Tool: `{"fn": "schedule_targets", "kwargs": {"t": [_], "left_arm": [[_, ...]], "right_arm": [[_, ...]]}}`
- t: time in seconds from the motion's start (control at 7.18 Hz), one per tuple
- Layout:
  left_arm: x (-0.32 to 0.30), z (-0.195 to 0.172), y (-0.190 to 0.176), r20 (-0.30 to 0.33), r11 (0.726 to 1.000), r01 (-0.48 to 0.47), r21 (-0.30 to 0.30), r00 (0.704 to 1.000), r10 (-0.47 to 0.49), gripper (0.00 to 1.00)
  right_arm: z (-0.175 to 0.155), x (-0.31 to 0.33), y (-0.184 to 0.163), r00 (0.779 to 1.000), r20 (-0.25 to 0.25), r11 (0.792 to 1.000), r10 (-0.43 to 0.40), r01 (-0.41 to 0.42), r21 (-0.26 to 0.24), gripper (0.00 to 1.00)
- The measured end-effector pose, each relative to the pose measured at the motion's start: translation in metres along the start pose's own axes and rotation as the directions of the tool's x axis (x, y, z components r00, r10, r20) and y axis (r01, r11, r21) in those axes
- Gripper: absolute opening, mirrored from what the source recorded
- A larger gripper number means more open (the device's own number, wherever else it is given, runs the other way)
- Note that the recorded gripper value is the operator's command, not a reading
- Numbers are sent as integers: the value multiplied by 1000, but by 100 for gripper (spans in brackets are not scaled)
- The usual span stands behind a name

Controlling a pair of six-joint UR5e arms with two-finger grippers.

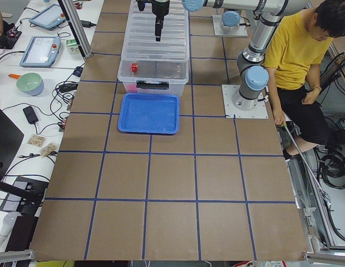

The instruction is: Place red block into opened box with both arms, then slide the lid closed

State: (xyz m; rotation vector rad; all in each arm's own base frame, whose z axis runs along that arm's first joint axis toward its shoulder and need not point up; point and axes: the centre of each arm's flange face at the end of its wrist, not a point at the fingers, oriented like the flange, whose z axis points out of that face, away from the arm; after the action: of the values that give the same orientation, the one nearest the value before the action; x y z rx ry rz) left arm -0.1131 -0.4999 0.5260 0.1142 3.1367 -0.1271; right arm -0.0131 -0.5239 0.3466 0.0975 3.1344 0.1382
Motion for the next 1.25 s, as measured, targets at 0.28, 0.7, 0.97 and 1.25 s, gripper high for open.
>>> {"fn": "schedule_targets", "kwargs": {"t": [0.28,0.7,0.97,1.25], "left_arm": [[0,-1,0,0,1000,-4,4,1000,4,100],[0,0,0,2,1000,-5,3,1000,5,100],[-3,0,0,22,1000,-4,2,1000,4,100],[-4,0,0,32,1000,-3,0,999,3,100]], "right_arm": [[2,-28,1,1000,-4,1000,9,-9,-2,100],[6,-71,5,1000,-10,1000,17,-17,-6,100],[7,-86,8,1000,-12,1000,18,-19,-7,100],[7,-95,9,1000,-13,1000,8,-8,-7,100]]}}
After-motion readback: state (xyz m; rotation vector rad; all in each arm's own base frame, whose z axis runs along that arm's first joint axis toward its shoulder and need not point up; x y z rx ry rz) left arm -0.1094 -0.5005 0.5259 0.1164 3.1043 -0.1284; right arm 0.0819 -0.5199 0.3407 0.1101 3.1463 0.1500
